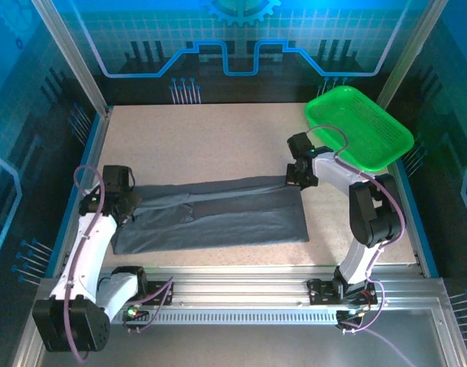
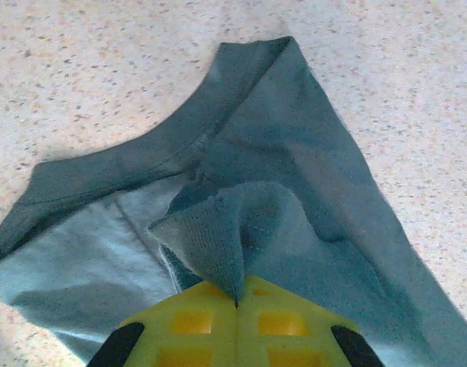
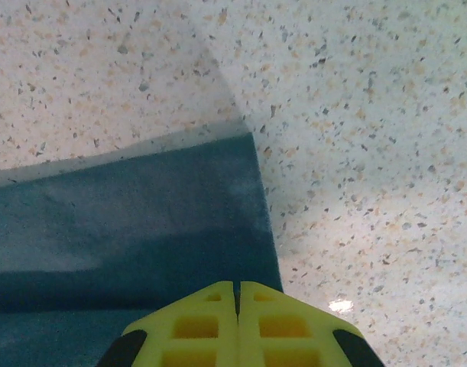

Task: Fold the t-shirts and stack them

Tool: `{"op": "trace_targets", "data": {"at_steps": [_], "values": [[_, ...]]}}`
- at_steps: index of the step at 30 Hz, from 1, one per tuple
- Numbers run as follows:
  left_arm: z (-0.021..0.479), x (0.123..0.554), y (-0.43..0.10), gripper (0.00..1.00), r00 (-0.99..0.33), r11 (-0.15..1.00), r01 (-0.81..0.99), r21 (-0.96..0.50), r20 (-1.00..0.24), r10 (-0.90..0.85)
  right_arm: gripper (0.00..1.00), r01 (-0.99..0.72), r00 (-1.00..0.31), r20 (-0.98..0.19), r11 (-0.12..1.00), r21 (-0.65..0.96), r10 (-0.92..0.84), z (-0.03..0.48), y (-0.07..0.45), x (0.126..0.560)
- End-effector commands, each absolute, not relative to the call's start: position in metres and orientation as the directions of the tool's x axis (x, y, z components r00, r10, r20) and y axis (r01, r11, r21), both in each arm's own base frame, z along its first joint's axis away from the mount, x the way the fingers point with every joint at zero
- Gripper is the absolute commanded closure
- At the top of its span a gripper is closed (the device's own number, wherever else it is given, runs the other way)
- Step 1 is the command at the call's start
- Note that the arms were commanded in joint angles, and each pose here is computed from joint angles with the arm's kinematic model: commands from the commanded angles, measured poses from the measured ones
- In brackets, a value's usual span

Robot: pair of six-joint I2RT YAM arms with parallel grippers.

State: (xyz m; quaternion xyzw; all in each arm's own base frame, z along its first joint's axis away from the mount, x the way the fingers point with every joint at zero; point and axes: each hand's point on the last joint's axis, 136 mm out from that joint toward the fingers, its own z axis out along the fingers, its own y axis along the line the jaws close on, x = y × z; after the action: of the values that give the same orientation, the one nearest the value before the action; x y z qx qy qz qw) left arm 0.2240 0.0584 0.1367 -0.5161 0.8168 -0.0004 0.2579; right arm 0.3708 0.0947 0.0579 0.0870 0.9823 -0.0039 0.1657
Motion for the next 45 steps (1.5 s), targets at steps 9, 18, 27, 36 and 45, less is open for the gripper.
{"op": "trace_targets", "data": {"at_steps": [9, 18, 27, 36, 45], "values": [[0.122, 0.183, 0.071, 1.00, -0.330, 0.428, -0.892, -0.146, -0.438, -0.836, 1.00, 0.153, -0.935, -0.327, 0.988, -0.032, 0.134, 0.065, 0.103, 0.344], [0.093, 0.166, 0.057, 1.00, -0.348, 0.411, -0.903, -0.128, -0.345, -0.872, 1.00, 0.190, -0.938, -0.313, 0.976, -0.105, 0.149, 0.062, 0.086, 0.324], [0.079, 0.157, 0.053, 1.00, -0.344, 0.391, -0.914, -0.105, -0.308, -0.887, 0.94, 0.222, -0.943, -0.276, 0.969, -0.112, 0.184, 0.049, 0.082, 0.309], [0.078, 0.157, 0.045, 0.79, -0.327, 0.371, -0.919, -0.132, -0.267, -0.906, 0.66, 0.267, -0.927, -0.293, 0.960, -0.081, 0.233, 0.061, 0.082, 0.310], [0.133, 0.214, 0.049, 0.59, -0.313, 0.409, -0.873, -0.268, -0.337, -0.888, 0.57, 0.298, -0.904, -0.305, 0.953, 0.052, 0.299, 0.085, 0.101, 0.320]]}}
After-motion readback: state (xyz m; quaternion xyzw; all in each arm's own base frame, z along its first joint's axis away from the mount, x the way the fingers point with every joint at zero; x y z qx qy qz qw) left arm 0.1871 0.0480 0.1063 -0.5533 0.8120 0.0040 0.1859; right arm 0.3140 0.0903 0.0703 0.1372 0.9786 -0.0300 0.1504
